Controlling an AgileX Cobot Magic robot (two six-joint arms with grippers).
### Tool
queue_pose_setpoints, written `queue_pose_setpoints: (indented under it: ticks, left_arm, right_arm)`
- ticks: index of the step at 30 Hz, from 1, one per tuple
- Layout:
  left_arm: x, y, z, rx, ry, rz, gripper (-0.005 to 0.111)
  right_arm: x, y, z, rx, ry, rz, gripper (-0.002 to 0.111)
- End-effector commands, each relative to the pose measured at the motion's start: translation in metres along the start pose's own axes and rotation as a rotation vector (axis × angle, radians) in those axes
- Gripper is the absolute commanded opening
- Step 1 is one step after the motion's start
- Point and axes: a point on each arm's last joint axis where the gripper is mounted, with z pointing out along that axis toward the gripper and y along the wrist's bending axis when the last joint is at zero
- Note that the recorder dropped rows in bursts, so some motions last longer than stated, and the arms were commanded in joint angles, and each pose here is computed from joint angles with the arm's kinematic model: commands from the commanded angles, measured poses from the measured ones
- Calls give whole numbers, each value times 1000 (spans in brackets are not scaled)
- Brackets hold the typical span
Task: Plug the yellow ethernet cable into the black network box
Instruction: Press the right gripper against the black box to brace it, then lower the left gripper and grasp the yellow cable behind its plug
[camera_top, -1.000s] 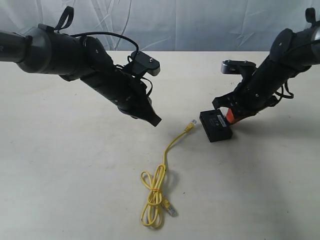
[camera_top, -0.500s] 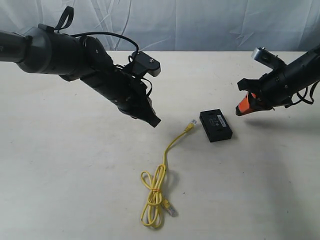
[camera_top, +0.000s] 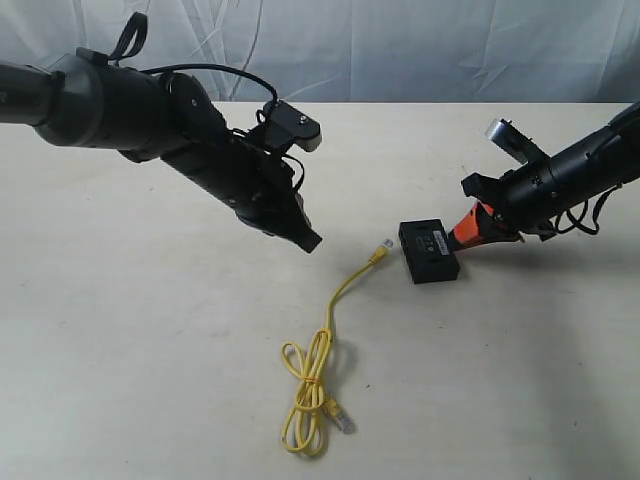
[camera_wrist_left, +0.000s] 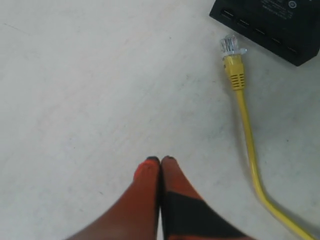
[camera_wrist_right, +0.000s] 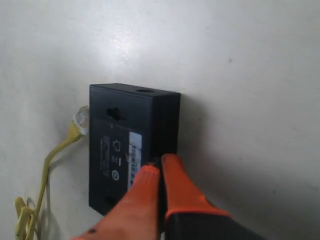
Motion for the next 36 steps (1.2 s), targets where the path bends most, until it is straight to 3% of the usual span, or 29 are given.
queue_pose_setpoints:
  ticks: [1, 10, 15, 20, 25, 30, 36]
  left_arm:
    - [-3, 2, 1, -22, -24, 1, 0]
    - [4, 0, 10, 31, 20, 214, 0]
    - [0, -2, 10, 41, -23, 156, 0]
    - [-19, -12, 0, 139, -24, 172, 0]
    - [-42, -16, -7, 112, -57, 129, 0]
    - [-38, -25, 12, 85, 32, 32, 0]
    - [-41, -44, 23, 75, 21, 48, 0]
  right_arm:
    - [-1, 0, -1, -10, -12, -4, 0]
    - [-2, -1, -1, -7, -15, -4, 0]
    - [-2, 0, -1, -7, -14, -4, 0]
    - [-2, 0, -1, -7, -14, -4, 0]
    - [-2, 0, -1, -7, -14, -4, 0]
    - [-3, 0, -1, -13, -28, 6, 0]
    - [-3, 1, -2, -19, -35, 11, 0]
